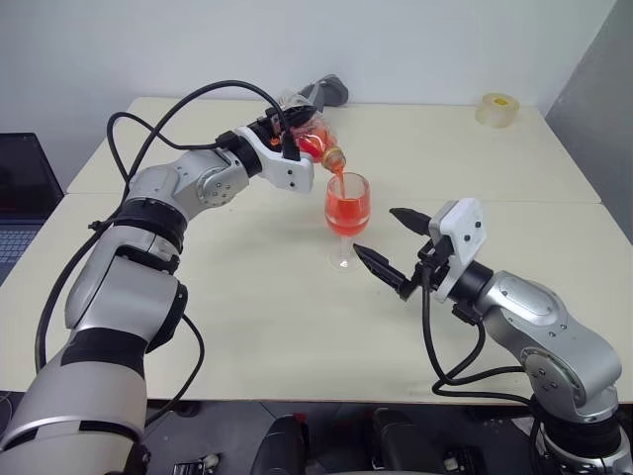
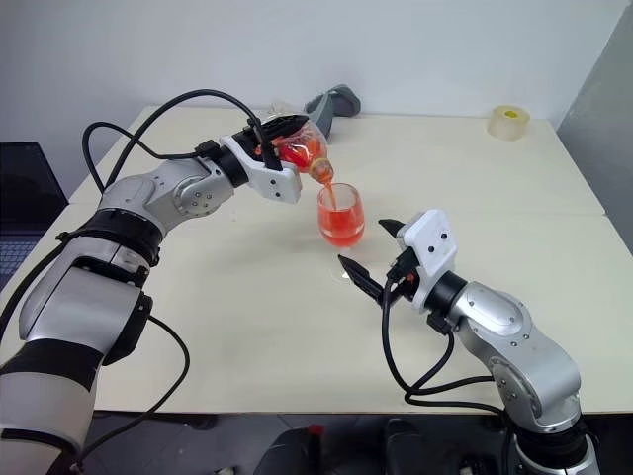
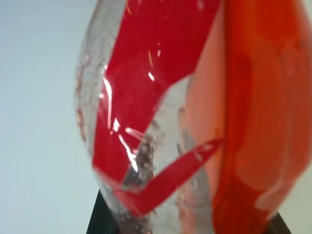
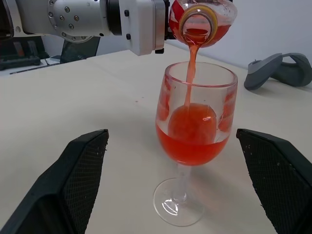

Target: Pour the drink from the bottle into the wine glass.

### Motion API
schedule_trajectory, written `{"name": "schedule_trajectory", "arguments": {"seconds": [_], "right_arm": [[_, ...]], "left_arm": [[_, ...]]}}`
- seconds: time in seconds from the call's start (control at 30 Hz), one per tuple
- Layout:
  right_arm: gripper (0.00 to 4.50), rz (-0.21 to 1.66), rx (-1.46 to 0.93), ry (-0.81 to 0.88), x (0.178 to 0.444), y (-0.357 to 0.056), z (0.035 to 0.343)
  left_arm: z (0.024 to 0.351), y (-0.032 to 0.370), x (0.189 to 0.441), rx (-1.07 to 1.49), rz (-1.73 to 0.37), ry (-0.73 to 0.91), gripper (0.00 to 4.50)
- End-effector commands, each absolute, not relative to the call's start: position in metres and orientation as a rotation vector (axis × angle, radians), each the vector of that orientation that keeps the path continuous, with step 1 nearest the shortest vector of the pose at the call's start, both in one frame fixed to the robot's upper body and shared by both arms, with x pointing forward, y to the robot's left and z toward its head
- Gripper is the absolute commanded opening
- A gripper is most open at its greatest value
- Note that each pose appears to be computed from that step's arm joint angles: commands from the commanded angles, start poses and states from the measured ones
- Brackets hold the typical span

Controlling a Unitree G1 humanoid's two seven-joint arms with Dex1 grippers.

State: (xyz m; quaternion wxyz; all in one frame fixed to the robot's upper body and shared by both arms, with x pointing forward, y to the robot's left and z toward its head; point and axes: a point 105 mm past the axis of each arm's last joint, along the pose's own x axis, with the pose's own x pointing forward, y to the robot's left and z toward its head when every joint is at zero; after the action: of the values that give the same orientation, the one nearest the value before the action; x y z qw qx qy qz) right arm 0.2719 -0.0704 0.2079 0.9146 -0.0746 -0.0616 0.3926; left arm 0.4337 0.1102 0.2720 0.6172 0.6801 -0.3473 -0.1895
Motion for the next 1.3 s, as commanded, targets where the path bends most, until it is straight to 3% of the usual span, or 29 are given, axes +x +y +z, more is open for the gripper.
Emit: {"name": "schedule_trajectory", "arguments": {"seconds": [0.03,0.6,0.77,0.83,0.93,1.0,1.3], "right_arm": [[4.50,0.829,-0.174,-0.190,0.265,-0.067,0.220],[4.50,0.846,-0.172,-0.197,0.263,-0.065,0.221],[4.50,0.897,-0.193,-0.184,0.255,-0.066,0.219],[4.50,0.946,-0.212,-0.155,0.250,-0.066,0.215],[4.50,1.030,-0.245,-0.099,0.241,-0.065,0.208],[4.50,1.044,-0.250,-0.091,0.242,-0.065,0.207],[4.50,1.095,-0.273,-0.102,0.247,-0.061,0.212]], "left_arm": [[0.287,0.110,0.434,1.542,-0.401,-0.821,1.06],[0.281,0.103,0.433,1.197,-0.471,-0.725,1.06],[0.292,0.116,0.437,0.993,-0.427,-0.657,1.06],[0.292,0.131,0.444,0.773,-0.385,-0.573,1.06],[0.264,0.160,0.451,0.372,-0.345,-0.387,1.06],[0.244,0.167,0.448,0.254,-0.348,-0.321,1.05],[0.175,0.194,0.441,0.015,-0.267,-0.075,1.04]]}}
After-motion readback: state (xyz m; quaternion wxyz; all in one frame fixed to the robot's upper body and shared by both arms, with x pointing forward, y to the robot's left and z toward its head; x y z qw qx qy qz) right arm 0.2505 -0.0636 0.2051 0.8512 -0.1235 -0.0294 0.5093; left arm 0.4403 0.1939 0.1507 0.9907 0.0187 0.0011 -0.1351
